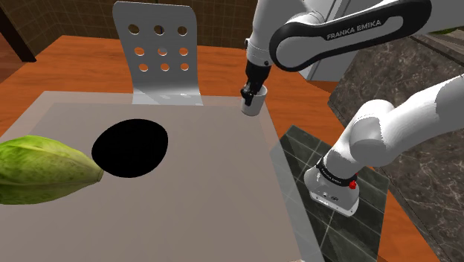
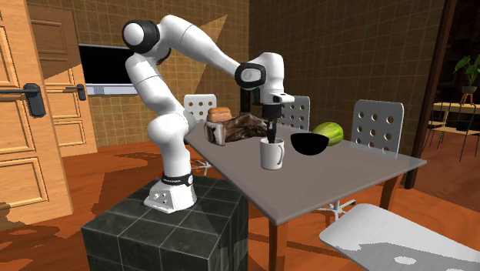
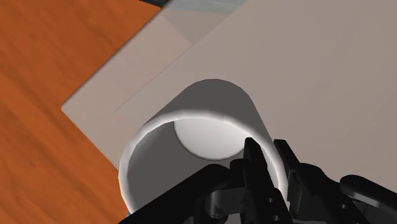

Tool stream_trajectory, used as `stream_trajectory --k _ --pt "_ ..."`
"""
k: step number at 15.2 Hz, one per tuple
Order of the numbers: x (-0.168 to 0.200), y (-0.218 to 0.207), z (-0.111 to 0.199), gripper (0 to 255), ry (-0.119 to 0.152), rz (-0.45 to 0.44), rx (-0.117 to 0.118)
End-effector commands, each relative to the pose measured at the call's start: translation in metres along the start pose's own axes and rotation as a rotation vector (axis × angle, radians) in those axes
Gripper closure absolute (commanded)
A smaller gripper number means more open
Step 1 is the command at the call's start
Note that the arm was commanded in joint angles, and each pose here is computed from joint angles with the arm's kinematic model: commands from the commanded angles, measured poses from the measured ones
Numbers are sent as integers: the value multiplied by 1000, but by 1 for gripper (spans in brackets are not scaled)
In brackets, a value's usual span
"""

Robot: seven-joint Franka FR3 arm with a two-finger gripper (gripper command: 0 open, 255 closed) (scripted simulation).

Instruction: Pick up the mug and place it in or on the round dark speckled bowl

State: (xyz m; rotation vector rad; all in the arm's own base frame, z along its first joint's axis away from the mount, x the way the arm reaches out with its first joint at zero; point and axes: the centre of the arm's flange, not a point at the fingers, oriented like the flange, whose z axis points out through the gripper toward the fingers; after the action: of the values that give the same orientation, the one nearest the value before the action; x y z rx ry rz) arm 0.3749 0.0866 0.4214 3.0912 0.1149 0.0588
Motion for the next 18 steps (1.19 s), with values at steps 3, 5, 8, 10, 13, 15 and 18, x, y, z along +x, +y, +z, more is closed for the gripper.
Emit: stream_trajectory --k 3,5,8,10,13,15,18 --pt "0 2 -22 255 0 0 0" --pt "1 2 -33 255 0 0 0" --pt "1 3 -48 255 0 0 0" --pt "2 3 -59 255 0 0 0" --pt "2 4 -75 255 0 0 0" --pt "3 5 -85 255 0 0 0" --pt "3 5 -98 255 0 0 0"
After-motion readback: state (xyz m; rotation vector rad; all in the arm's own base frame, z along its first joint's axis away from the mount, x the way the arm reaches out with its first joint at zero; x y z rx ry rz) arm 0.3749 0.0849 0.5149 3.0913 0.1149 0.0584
